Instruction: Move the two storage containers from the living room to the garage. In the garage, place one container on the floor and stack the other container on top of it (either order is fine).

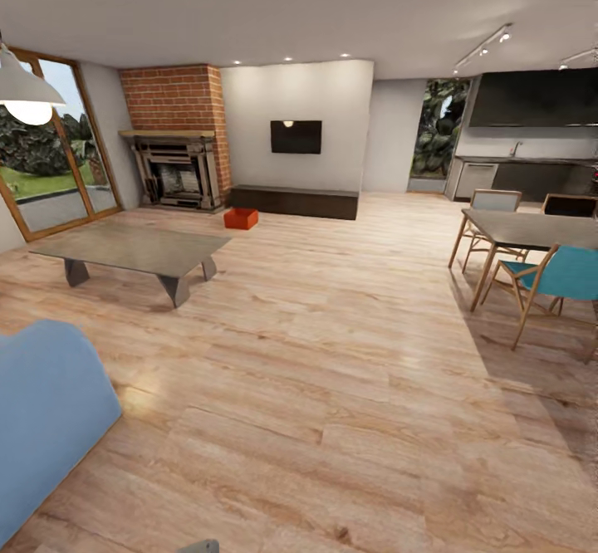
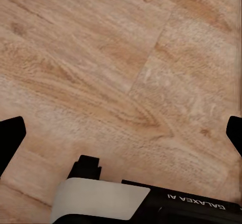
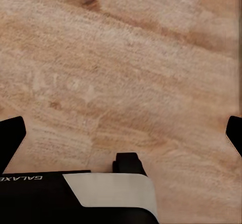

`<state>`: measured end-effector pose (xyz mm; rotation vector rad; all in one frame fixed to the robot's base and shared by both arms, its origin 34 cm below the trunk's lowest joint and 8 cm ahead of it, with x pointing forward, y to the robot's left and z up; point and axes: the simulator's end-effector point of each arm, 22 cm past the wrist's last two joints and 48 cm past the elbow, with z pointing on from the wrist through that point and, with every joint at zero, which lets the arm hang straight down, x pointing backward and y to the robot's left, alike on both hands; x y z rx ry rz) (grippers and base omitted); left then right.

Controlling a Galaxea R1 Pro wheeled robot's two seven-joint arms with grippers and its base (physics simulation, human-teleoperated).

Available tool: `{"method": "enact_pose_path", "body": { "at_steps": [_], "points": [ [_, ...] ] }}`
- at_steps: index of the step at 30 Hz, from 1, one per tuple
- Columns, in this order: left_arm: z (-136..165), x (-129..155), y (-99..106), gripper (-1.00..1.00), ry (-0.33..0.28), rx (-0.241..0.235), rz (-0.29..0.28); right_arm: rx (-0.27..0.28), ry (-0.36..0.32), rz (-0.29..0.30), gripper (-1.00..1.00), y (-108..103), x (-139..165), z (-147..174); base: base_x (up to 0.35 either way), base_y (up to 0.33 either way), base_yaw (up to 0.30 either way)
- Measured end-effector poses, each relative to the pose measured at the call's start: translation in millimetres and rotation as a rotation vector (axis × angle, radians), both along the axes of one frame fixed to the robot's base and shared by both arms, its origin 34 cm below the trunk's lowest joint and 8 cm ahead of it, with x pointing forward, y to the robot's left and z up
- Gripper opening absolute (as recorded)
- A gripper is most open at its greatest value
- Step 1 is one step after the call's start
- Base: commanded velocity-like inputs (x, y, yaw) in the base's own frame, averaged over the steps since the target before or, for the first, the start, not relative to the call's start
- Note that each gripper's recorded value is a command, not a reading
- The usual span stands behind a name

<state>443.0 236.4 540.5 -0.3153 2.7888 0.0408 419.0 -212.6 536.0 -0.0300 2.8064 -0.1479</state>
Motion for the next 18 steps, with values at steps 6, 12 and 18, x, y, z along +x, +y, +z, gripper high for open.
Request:
{"method": "enact_pose_path", "body": {
  "at_steps": [6,12,18],
  "points": [
    [0.0,0.0,-0.2,1.00,0.000,0.000,0.000,-0.001,0.000,0.004,1.00,-0.6,0.2,0.0,0.338,0.000,-0.013],
    [0.0,0.0,0.2,1.00,0.000,0.000,0.000,-0.002,-0.001,0.005,1.00,-1.1,0.3,0.0,0.338,0.000,-0.001],
    [0.0,0.0,0.7,1.00,0.000,0.000,0.001,-0.002,-0.001,0.005,1.00,-1.1,0.3,0.0,0.338,0.000,0.000]
  ]
}}
